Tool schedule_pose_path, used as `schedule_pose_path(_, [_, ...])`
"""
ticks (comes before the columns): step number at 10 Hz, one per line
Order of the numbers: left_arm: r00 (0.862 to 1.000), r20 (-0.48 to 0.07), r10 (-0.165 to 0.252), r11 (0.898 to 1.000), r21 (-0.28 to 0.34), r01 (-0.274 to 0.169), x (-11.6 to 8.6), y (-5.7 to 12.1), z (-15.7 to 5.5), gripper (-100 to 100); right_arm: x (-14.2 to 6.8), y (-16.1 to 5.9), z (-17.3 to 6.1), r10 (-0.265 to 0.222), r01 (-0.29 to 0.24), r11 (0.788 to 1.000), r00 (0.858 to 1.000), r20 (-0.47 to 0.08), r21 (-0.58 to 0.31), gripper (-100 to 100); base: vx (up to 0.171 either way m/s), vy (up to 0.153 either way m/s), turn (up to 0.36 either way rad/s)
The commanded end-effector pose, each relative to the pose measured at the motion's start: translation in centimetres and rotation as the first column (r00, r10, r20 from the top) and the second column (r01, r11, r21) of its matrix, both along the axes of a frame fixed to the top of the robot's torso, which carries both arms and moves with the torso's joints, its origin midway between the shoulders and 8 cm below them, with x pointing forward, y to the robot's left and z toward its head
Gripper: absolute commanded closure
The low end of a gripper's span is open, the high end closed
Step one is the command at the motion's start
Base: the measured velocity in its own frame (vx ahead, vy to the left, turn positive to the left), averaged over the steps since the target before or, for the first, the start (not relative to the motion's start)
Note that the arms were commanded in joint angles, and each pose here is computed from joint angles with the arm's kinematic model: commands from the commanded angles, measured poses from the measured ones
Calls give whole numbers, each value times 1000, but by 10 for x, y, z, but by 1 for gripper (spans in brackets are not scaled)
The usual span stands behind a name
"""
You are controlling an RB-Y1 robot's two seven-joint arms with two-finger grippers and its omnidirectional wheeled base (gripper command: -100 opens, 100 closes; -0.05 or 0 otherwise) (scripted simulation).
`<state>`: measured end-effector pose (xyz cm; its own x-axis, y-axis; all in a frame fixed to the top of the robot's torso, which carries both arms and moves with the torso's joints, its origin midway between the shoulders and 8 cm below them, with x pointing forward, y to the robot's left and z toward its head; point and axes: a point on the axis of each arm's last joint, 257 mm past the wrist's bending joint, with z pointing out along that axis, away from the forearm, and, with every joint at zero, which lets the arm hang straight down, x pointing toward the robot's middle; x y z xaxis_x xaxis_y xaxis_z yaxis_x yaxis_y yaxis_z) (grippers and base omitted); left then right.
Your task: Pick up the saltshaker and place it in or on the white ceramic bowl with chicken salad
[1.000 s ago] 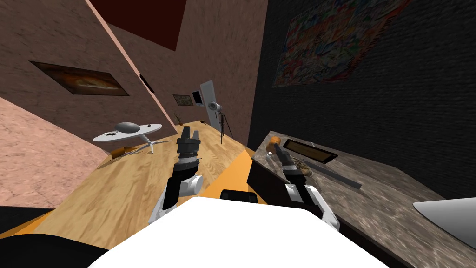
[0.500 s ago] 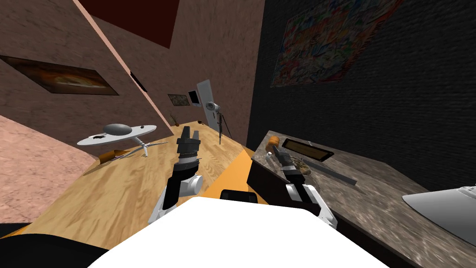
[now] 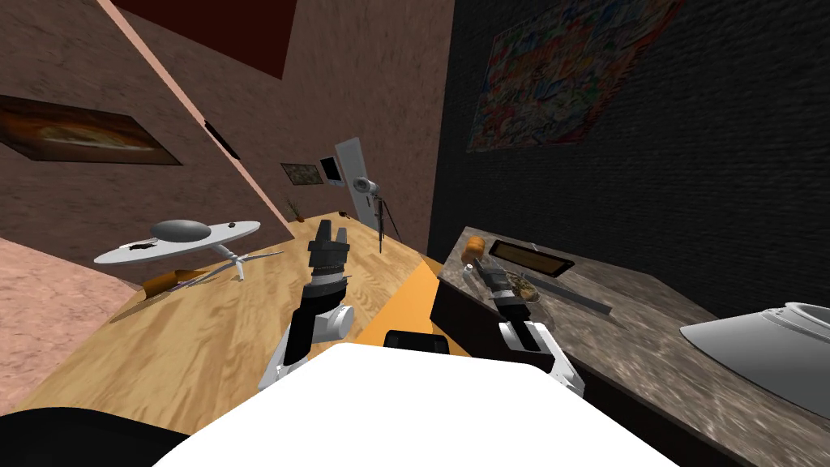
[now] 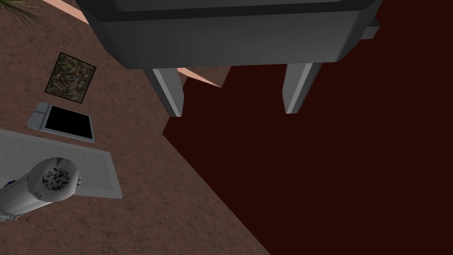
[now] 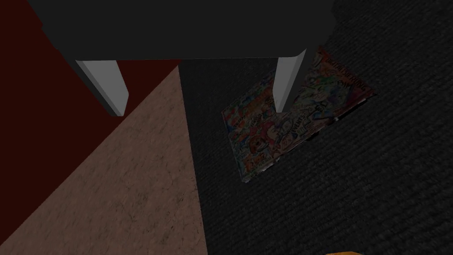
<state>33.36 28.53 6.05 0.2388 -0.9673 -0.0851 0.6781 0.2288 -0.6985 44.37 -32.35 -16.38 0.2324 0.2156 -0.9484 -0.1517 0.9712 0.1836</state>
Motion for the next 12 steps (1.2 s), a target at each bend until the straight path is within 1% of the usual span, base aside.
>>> schedule_pose_path(1, [1000, 0, 0, 1000, 0, 0, 0, 0, 0, 0, 4, -4, -14, -24, 23, 997, 1000, -18, -71, -100, 16, 30, -108])
schedule_pose_path(2, [1000, 0, 0, 1000, 0, 0, 0, 0, 0, 0, 5, -6, -23, -39, 36, 993, 999, -31, -113, -100, 21, 38, -103])
schedule_pose_path(3, [1000, 0, 0, 1000, 0, 0, 0, 0, 0, 0, 5, -6, -23, -42, 38, 992, 999, -30, -121, -100, 18, 37, -41])
schedule_pose_path(5, [1000, 0, 0, 1000, 0, 0, 0, 0, 0, 0, 8, -11, -42, -72, 59, 976, 996, -55, -208, -100, 21, 36, -99])
schedule_pose_path(6, [1000, 0, 0, 1000, 0, 0, 0, 0, 0, 0, 8, -11, -42, -73, 60, 975, 996, -54, -213, -100, 15, 32, -37])
schedule_pose_path(9, [1000, 0, 0, 1000, 0, 0, 0, 0, 0, 0, 11, -14, -74, -115, 78, 939, 989, -92, -334, -100, 27, 35, -114])
schedule_pose_path(10, [1000, 0, 0, 1000, 0, 0, 0, 0, 0, 0, 11, -14, -74, -117, 79, 936, 989, -90, -342, -100, 25, 33, -21])
schedule_pose_path(12, [1000, 0, 0, 1000, 0, 0, 0, 0, 0, 0, 12, -13, -94, -140, 82, 908, 984, -112, -411, -100, 25, 31, -77])
